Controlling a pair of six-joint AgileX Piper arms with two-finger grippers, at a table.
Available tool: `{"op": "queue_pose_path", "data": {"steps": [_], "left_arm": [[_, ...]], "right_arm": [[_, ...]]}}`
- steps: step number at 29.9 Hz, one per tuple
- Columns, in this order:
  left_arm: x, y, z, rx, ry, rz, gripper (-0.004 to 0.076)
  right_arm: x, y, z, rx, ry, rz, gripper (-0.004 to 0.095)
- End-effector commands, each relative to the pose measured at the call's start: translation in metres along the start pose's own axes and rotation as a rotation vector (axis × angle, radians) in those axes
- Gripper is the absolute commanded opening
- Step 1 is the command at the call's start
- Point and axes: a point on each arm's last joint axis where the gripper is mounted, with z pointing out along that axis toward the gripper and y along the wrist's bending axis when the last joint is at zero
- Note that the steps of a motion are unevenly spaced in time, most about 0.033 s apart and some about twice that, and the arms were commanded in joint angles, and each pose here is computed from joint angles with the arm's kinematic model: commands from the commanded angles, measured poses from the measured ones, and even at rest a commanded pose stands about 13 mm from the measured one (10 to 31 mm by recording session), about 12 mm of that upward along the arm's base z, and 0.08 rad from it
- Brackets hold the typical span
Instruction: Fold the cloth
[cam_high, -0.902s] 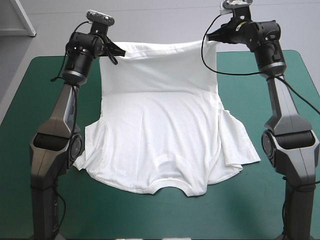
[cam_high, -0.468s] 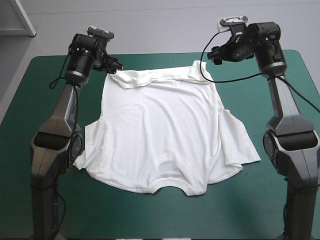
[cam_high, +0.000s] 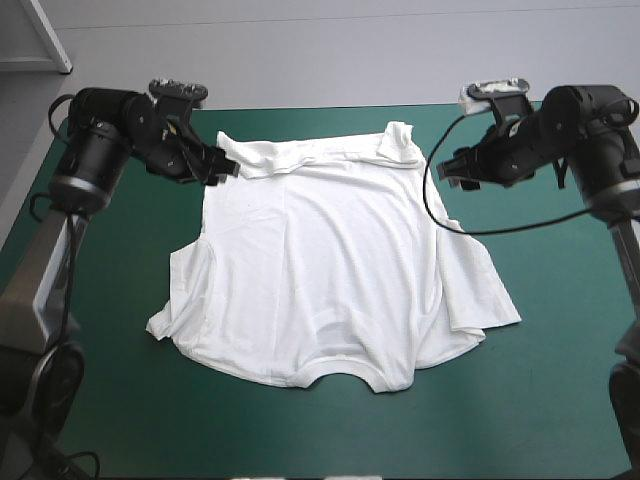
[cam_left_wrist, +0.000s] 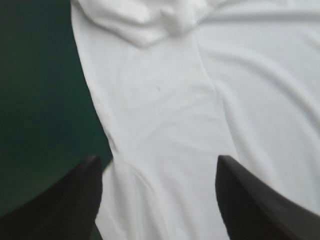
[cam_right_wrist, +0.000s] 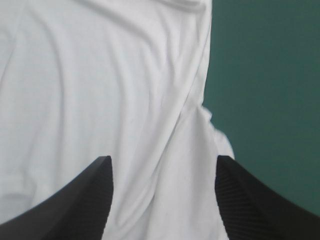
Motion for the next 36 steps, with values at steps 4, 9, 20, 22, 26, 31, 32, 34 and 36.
{"op": "queue_pose_path", "data": {"steps": [4, 9, 20, 22, 26, 31, 32, 34, 36], "left_arm": [[0.085, -0.011, -0.018, 0.048, 0.169, -0.042, 0.0471], [0.137, -0.017, -0.005, 0.075, 0.259, -0.088, 0.0471], [0.197, -0.062, 0.032, 0.102, 0.410, 0.000, 0.0471], [0.200, -0.069, 0.037, 0.109, 0.377, 0.001, 0.0471], [0.201, -0.073, 0.049, 0.111, 0.305, -0.019, 0.0471], [0.208, -0.070, 0.067, 0.067, 0.355, -0.008, 0.0471], [0.211, -0.069, 0.072, 0.056, 0.365, -0.003, 0.0471], [0.215, -0.068, 0.080, 0.039, 0.368, -0.007, 0.0471], [0.219, -0.068, 0.088, 0.034, 0.371, -0.009, 0.0471]], "right_arm": [[0.057, 0.012, -0.013, -0.076, 0.071, 0.005, 0.0556], [0.090, 0.012, 0.004, -0.086, 0.151, 0.033, 0.0556], [0.149, 0.014, 0.029, -0.128, 0.305, 0.067, 0.0506], [0.156, 0.014, 0.030, -0.123, 0.296, 0.070, 0.0497], [0.168, 0.014, 0.032, -0.125, 0.306, 0.065, 0.0489], [0.173, 0.015, 0.036, -0.138, 0.316, 0.072, 0.0488], [0.174, 0.015, 0.037, -0.142, 0.315, 0.074, 0.0488], [0.173, 0.016, 0.038, -0.147, 0.308, 0.080, 0.0488], [0.173, 0.015, 0.038, -0.148, 0.301, 0.083, 0.0484]]}}
